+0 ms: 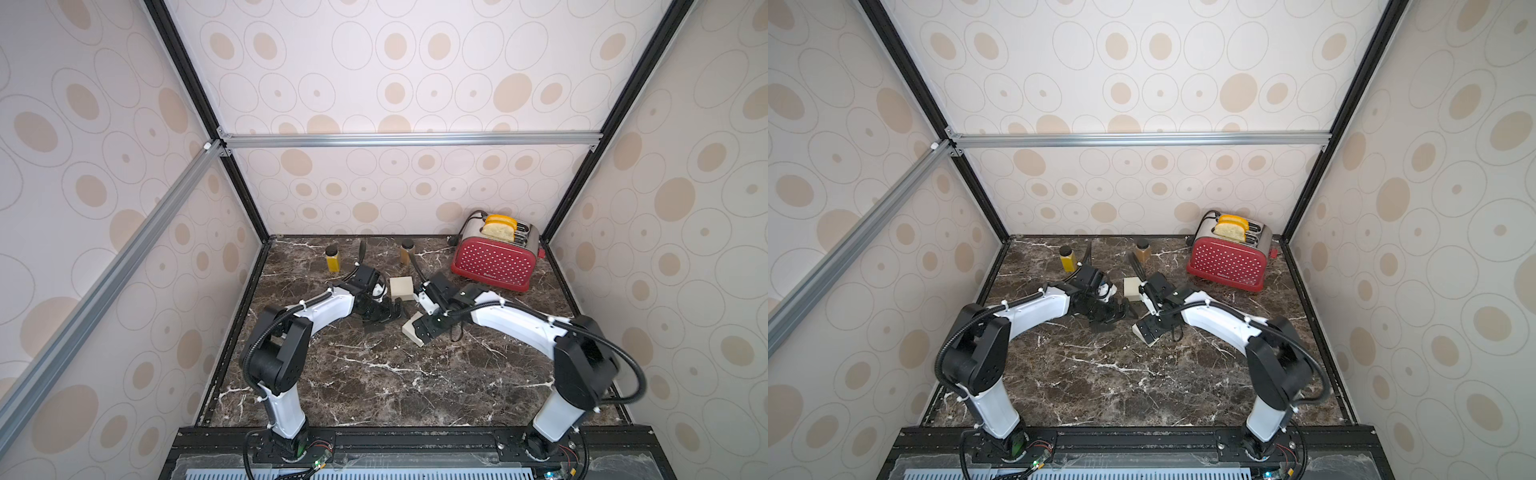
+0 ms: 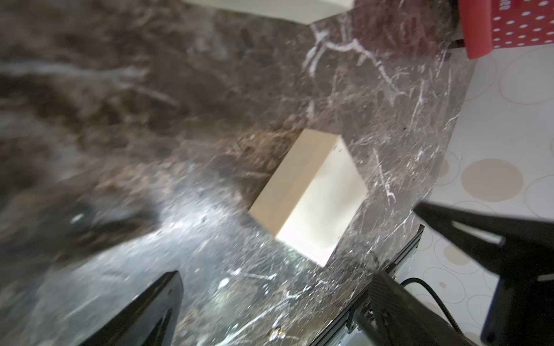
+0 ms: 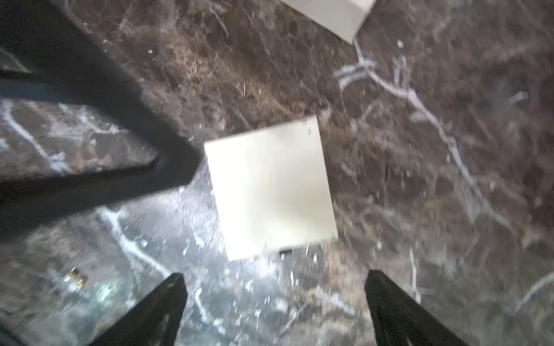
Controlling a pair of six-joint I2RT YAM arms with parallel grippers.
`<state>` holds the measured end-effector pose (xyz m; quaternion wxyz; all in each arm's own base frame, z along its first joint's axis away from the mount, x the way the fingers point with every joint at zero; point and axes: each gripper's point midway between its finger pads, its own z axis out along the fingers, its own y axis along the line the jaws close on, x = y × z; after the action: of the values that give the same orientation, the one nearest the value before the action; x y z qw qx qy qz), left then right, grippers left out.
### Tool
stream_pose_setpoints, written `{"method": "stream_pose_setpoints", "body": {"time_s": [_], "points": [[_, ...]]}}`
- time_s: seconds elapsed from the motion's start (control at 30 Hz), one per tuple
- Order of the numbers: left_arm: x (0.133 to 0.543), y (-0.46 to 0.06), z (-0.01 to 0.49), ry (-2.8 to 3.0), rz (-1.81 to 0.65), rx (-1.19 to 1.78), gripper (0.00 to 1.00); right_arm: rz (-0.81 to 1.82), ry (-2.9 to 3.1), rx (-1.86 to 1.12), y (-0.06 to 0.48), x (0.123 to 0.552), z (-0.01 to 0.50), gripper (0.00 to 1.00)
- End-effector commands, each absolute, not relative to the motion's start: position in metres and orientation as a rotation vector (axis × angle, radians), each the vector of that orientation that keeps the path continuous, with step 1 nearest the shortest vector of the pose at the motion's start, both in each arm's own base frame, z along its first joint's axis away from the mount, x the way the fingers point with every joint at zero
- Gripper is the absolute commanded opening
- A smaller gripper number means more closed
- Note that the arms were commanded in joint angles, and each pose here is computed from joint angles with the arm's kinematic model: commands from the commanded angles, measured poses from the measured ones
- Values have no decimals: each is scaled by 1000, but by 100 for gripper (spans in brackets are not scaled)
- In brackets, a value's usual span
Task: Place the earrings into the drawer-style jewelry box
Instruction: Adjust the jewelry box at the center of the board.
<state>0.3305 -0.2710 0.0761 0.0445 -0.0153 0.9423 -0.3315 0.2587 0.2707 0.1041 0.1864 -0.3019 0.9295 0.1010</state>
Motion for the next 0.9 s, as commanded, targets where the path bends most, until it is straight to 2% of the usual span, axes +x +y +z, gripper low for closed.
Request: {"method": "stream_pose_setpoints", "body": {"time_s": [0.0,0.07,0.13,0.23,0.37,0.5,0.87], "points": [[355,-289,84,2850,-1018,8,99,441,2658,-434,257,247,93,88],[365,-296,83,2853,-1016,11,99,606,2620,-293,259,243,86,81],[370,-299,77,2870,-1009,-1,99,795,2552,-211,267,241,83,79],[371,-300,67,2913,-983,-10,99,935,2522,-117,264,244,71,72],[368,-309,62,2923,-986,16,96,988,2523,-98,265,253,59,66],[358,-320,59,2940,-1019,47,88,1041,2505,-105,270,265,56,62],[338,-313,59,2951,-1034,29,87,1008,2548,-251,293,298,53,56]]}}
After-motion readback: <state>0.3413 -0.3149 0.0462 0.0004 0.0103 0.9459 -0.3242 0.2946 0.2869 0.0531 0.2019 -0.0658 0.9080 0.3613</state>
